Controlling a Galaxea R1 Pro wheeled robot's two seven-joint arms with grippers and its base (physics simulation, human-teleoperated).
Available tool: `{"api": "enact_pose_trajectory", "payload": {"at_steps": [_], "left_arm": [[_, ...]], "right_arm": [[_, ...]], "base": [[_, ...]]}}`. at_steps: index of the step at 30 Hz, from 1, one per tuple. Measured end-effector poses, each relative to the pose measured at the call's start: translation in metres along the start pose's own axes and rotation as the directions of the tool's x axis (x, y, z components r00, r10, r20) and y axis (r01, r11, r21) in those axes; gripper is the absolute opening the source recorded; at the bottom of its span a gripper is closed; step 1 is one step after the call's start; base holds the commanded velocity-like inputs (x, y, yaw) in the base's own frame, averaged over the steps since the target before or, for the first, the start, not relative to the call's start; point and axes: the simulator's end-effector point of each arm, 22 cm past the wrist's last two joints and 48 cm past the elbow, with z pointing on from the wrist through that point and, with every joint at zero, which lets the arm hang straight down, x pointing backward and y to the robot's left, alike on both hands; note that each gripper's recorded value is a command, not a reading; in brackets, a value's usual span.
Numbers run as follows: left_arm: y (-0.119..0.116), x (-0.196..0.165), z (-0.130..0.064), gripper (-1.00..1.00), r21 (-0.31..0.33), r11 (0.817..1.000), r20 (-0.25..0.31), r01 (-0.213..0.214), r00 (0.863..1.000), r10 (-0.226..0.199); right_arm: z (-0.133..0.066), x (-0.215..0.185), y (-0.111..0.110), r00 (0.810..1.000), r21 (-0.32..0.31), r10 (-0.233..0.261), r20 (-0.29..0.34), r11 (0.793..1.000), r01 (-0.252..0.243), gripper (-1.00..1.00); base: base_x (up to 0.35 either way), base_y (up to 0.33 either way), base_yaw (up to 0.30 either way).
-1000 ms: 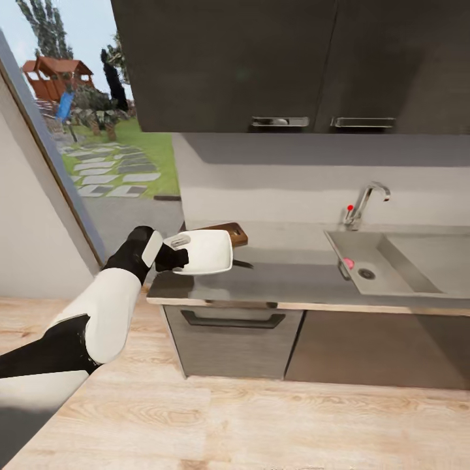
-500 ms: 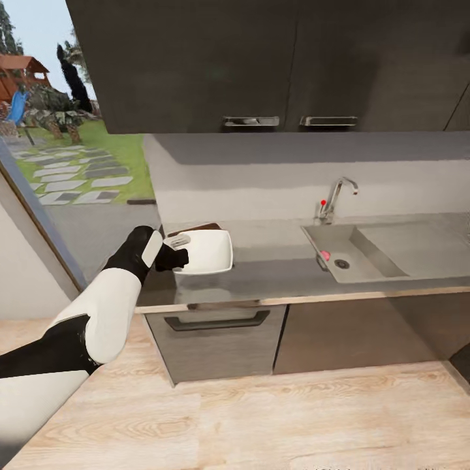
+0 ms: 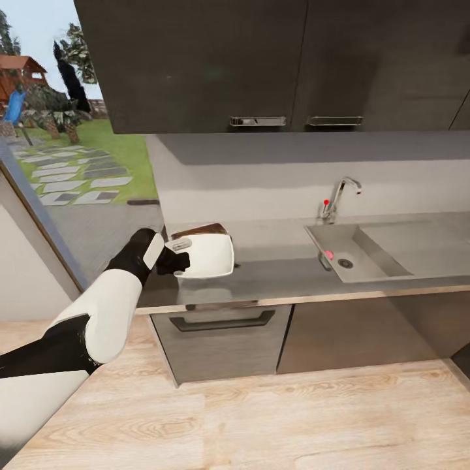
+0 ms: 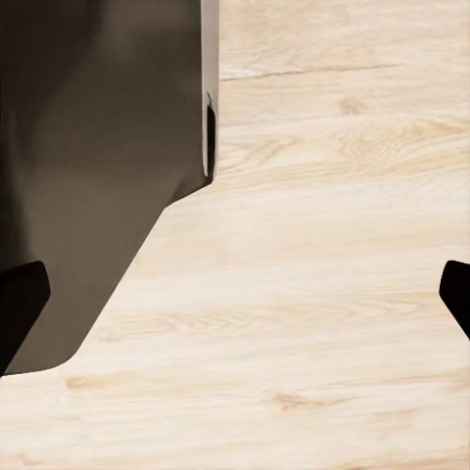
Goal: In the kitchen, take the Vidalia onion out of the sink, dice it on the chopping board with the paring knife, put the diced onion into the bowl on the countertop, then place both the paring knife and the chopping board into the sink.
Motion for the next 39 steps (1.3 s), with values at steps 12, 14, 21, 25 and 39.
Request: {"api": "enact_pose_trajectory", "payload": {"at_steps": [12, 14, 21, 25, 39], "left_arm": [[0.001, 0.025, 0.014, -1.0, -0.004, 1.0, -0.069, -0.004, 0.998, 0.004], [0.004, 0.025, 0.014, -1.0, -0.007, 1.0, -0.069, -0.002, 0.998, 0.002], [0.007, 0.024, 0.014, -1.0, -0.01, 1.0, -0.067, 0.0, 0.998, 0.0], [0.009, 0.023, 0.013, -1.0, -0.012, 1.0, -0.066, 0.002, 0.998, -0.003], [0.016, 0.021, 0.012, -1.0, -0.021, 1.0, -0.063, 0.007, 0.998, -0.009]], "right_arm": [[0.0, 0.0, 0.0, 1.0, 0.0, 0.0, 0.0, 1.0, 0.0, 1.0], [0.0, 0.0, 0.0, 1.0, 0.0, 0.0, 0.0, 1.0, 0.0, 1.0], [0.0, 0.0, 0.0, 1.0, 0.0, 0.0, 0.0, 1.0, 0.0, 1.0], [0.0, 0.0, 0.0, 1.0, 0.0, 0.0, 0.0, 1.0, 0.0, 1.0], [0.0, 0.0, 0.0, 1.0, 0.0, 0.0, 0.0, 1.0, 0.0, 1.0]], "base": [[0.0, 0.0, 0.0], [0.0, 0.0, 0.0], [0.0, 0.0, 0.0], [0.0, 0.014, 0.0], [-0.018, 0.092, 0.0]]}}
